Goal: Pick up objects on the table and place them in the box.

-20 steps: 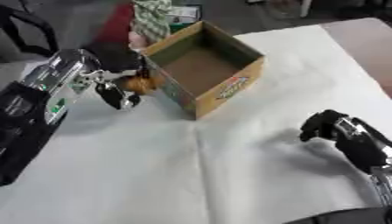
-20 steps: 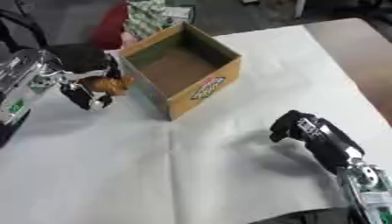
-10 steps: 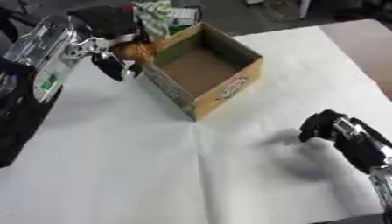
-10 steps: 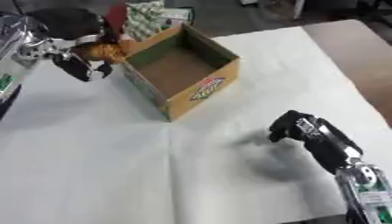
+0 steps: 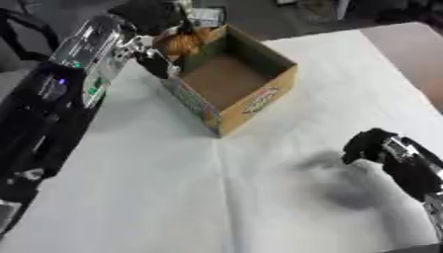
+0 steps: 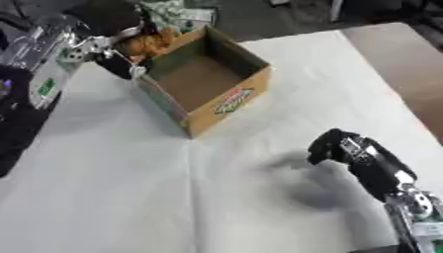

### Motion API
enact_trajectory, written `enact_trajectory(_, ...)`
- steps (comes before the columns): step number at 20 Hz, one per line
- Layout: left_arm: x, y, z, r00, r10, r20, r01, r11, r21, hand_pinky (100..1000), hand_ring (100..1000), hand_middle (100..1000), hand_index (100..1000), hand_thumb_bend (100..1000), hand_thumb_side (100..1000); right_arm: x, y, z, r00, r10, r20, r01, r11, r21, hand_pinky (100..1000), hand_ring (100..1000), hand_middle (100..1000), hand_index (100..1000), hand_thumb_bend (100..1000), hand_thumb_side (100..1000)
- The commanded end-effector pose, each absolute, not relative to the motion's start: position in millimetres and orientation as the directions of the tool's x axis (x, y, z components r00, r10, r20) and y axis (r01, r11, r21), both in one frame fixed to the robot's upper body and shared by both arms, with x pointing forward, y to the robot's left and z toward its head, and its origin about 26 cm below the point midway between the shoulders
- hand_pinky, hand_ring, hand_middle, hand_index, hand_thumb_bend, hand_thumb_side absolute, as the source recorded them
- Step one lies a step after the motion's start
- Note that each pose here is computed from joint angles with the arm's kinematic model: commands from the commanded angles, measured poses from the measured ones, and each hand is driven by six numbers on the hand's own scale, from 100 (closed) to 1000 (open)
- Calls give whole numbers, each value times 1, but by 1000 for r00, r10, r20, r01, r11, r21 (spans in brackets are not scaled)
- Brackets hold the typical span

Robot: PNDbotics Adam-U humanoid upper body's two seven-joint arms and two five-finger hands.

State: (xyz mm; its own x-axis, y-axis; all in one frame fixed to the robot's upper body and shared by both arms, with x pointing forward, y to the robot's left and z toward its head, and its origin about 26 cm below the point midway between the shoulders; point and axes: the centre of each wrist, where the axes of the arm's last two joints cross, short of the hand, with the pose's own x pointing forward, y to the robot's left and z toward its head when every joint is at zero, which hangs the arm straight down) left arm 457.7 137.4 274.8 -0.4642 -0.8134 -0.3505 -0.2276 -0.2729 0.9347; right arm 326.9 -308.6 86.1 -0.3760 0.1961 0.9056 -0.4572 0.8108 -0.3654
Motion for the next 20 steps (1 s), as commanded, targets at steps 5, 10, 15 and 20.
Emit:
enact_trajectory(5, 476, 131, 262, -385, -860, -335, -292, -231, 928, 382, 236, 174, 313, 100, 192, 332, -305, 97, -410, 202, 889, -474, 786, -397, 618, 590, 575, 613, 100, 896)
enact_trajectory(10, 485, 131, 236, -359, -876, -321, -298, -219, 929, 396, 240, 180, 318, 100, 200, 334, -303, 100, -420, 201, 885, -481, 778, -405, 617, 590, 575, 613, 100, 897)
enact_trajectory(15, 488, 129, 215, -351, -882, -315, -295, -215, 931, 415, 258, 199, 338, 100, 201, 335, -301, 101, -425, 198, 883, -486, 773, -407, 617, 590, 575, 613, 100, 901)
enact_trajectory(20, 488, 125, 194, -355, -879, -320, -280, -226, 933, 447, 306, 246, 383, 100, 172, 336, -300, 101, -425, 197, 884, -488, 773, -406, 617, 590, 575, 613, 100, 902)
